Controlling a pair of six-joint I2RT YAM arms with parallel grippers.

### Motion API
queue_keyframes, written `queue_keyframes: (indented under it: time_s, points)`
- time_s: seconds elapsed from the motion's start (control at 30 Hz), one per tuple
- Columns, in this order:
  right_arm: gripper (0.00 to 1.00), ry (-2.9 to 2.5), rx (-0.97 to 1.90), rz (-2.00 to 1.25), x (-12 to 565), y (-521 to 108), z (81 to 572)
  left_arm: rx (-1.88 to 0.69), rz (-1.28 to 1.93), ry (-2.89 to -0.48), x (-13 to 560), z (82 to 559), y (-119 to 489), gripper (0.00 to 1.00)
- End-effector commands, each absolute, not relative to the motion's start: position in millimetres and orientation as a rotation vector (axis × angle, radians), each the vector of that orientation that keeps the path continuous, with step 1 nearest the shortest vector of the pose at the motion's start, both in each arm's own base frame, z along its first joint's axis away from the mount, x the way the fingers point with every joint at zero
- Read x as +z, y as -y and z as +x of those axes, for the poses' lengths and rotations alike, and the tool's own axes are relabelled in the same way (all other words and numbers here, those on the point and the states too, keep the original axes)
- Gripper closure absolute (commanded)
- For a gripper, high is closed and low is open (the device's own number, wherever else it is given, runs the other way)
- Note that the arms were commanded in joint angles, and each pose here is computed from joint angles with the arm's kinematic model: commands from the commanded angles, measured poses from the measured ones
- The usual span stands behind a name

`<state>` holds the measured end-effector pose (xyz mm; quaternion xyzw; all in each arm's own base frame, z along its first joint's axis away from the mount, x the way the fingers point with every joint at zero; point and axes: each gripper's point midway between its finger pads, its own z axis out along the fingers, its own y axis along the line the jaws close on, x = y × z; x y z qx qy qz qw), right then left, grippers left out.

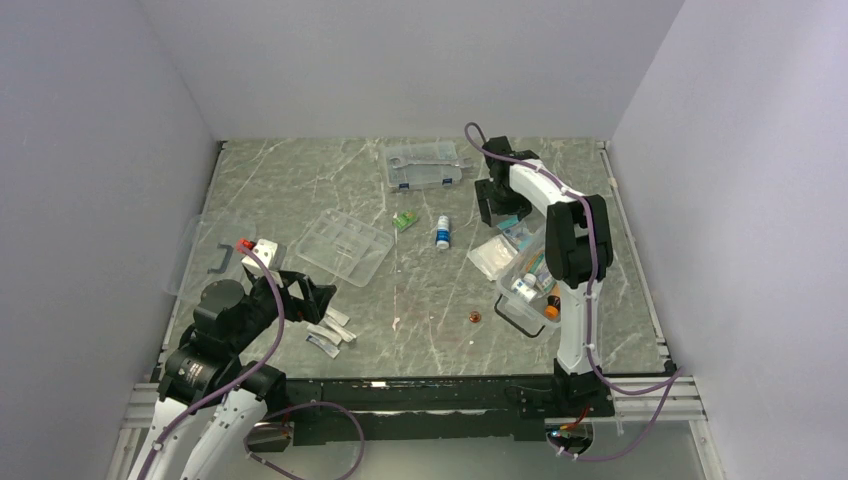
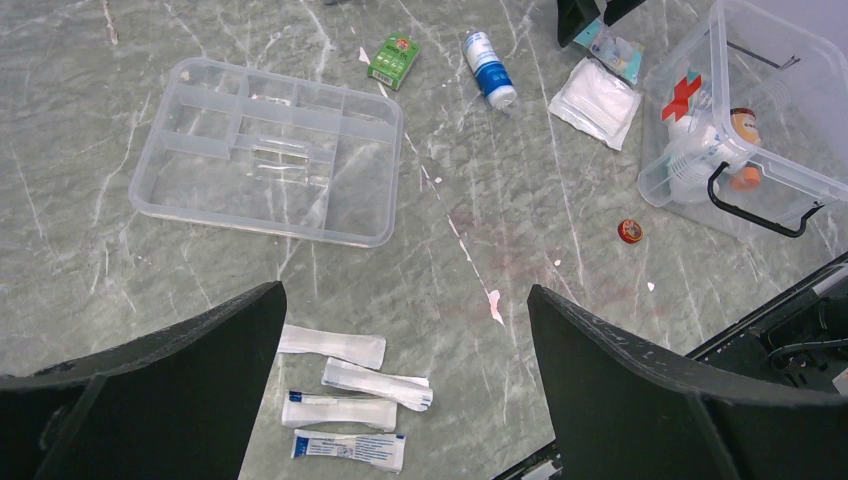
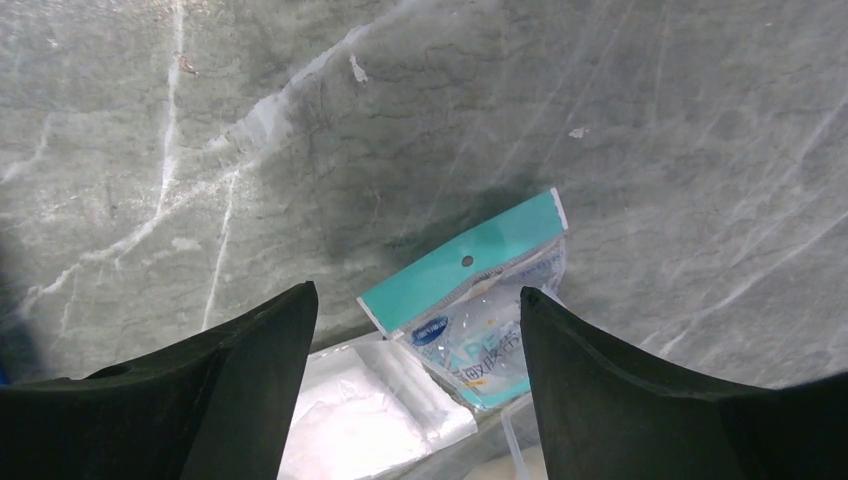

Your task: Organize the medicine kit

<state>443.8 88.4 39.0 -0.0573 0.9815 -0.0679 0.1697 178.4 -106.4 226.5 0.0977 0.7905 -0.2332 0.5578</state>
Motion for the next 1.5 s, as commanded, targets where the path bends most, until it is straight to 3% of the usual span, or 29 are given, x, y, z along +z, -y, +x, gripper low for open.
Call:
queue_keyframes:
  time_s: [0.0,0.17,0.27,0.53,0.57,0.6,0.93,1.47]
  points:
    - [0.22,-2.805,-0.242,-0.182,37.6,-84.2,446.1,-0.576,0.244,-1.823,243.3,175.1,109.3,0.01]
    - [0.22,-2.829,-0.295,-0.182,28.4,-78.2,443.7,-0.575,0.244,-1.821,243.5,175.2,109.1,0.01]
    - [0.29,-2.83,-0.323,-0.182,26.6,-75.0,443.3,-0.573,0.242,-1.823,243.2,175.7,108.8,0.01]
    - [0.77,-2.826,-0.361,-0.179,26.9,-70.4,442.4,-0.573,0.242,-1.825,242.7,175.4,108.8,0.01]
    - [0.94,-2.824,-0.365,-0.175,27.1,-69.8,442.3,-0.573,0.242,-1.824,242.9,175.4,108.9,0.01]
    - [1.0,-2.82,-0.371,-0.167,27.9,-69.2,442.9,-0.572,0.241,-1.824,243.2,175.5,108.6,0.01]
    - [1.0,-2.724,-0.327,-0.139,55.8,-76.5,452.0,-0.57,0.24,-1.826,242.7,175.9,108.4,0.02]
    - [1.0,-2.454,-0.143,-0.183,154.4,-132.8,457.2,-0.568,0.237,-1.834,241.5,176.7,108.5,0.01]
